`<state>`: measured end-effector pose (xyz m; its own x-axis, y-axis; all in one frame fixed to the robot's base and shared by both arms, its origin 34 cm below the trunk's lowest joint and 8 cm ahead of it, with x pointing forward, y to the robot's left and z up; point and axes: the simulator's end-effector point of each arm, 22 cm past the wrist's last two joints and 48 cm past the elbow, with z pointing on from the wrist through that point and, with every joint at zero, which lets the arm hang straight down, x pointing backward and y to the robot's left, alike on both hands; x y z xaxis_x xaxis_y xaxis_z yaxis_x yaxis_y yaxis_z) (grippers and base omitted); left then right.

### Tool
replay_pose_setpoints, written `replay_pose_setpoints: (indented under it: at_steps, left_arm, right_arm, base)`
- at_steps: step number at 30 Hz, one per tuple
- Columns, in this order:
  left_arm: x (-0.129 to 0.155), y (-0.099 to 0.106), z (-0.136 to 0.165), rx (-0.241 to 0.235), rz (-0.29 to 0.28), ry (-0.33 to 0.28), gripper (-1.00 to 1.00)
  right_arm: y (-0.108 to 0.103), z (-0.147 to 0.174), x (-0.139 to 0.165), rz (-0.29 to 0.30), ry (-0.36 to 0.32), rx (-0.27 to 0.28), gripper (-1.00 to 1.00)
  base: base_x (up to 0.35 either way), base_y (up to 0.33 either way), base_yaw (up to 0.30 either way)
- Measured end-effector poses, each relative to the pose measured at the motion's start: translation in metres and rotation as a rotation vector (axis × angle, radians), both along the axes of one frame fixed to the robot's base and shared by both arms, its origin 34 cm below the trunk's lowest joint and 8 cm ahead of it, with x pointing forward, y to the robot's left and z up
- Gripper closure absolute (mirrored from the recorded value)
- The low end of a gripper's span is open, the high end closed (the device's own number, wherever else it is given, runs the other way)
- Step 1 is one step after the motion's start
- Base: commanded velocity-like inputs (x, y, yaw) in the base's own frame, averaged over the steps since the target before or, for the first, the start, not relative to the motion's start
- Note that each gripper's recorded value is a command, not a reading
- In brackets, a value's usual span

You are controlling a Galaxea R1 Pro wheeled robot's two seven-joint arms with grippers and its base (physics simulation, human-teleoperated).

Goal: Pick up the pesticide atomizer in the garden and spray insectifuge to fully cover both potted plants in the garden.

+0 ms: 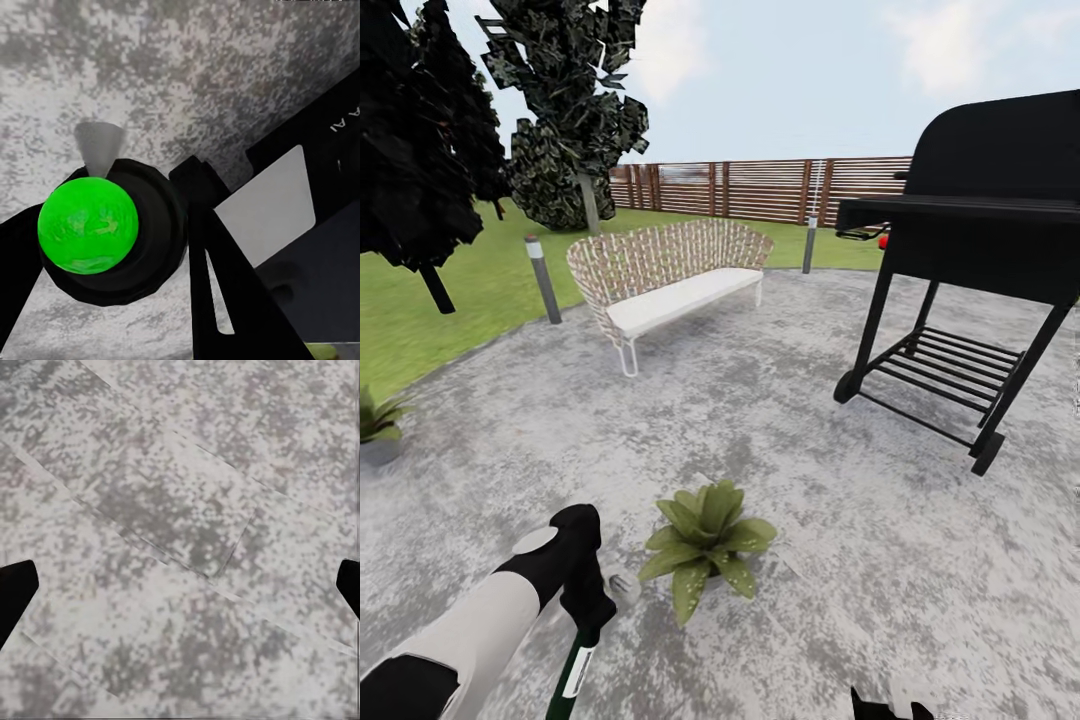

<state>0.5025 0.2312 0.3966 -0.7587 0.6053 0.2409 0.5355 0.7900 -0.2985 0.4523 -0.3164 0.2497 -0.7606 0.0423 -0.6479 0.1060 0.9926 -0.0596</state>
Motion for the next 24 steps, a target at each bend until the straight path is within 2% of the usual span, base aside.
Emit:
replay_pose_setpoints:
  at_steps: [10,17,24]
  left_arm:
    - [0.0,0.004,0.0,0.005,0.004,0.001,1.0]
    - [0.006,0.011,-0.004,0.039,-0.002,-0.029,1.0]
    - [0.007,0.01,-0.005,0.041,0.0,-0.036,1.0]
  right_arm:
    - [0.0,0.0,0.0,0.0,0.0,0.0,-1.0]
    - [0.0,0.0,0.0,0.0,0.001,0.0,-1.0]
    - [0.001,0.0,0.0,0.0,0.0,0.001,-1.0]
  base:
    - [0.0,0.024,-0.252]
    - [0.0,0.276,-0.25]
    - [0.0,0.304,-0.249]
